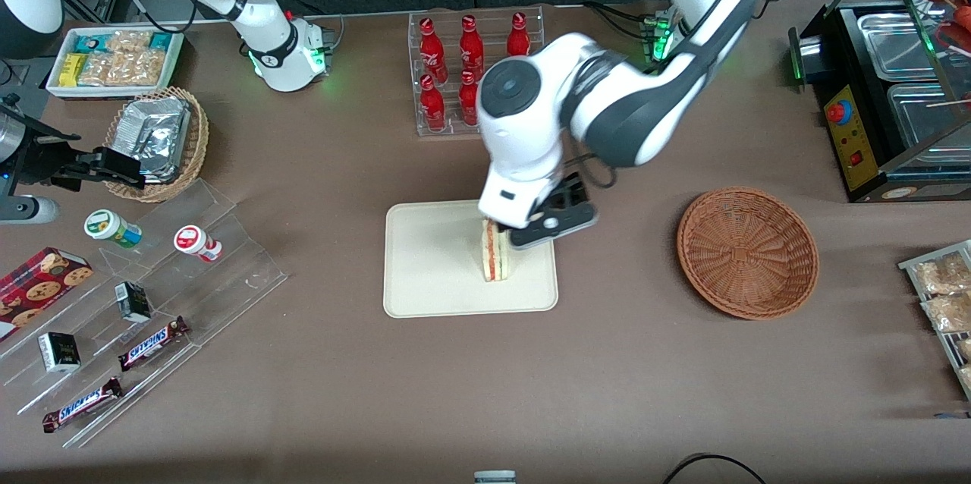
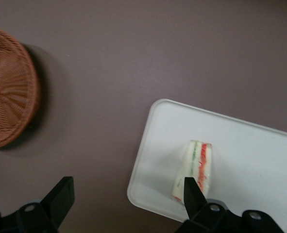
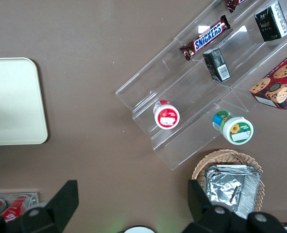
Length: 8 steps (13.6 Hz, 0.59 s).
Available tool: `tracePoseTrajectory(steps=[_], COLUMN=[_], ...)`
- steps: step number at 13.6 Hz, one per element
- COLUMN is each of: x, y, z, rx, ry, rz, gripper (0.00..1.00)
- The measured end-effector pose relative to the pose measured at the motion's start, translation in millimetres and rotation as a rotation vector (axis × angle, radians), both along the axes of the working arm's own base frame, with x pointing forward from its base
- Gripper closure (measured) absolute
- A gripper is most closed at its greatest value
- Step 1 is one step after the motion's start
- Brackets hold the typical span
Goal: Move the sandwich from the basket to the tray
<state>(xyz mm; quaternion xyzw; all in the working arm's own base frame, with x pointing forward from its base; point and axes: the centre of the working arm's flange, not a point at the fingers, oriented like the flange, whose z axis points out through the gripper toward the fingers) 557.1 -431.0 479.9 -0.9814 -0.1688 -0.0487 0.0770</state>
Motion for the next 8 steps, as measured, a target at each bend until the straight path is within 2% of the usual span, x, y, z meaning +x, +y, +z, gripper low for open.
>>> tracePoseTrajectory(steps=[3,4,8], x=[16.6,18.6,8.9], y=[60.8,81.1,139.0], z=[51.2,66.2,115.6], rx=[-0.037,-0.035,-0.031], ry=[0.010,0.019,0.095], rz=[0.110,0.129,0.051], gripper=[0.00,0.00,0.00])
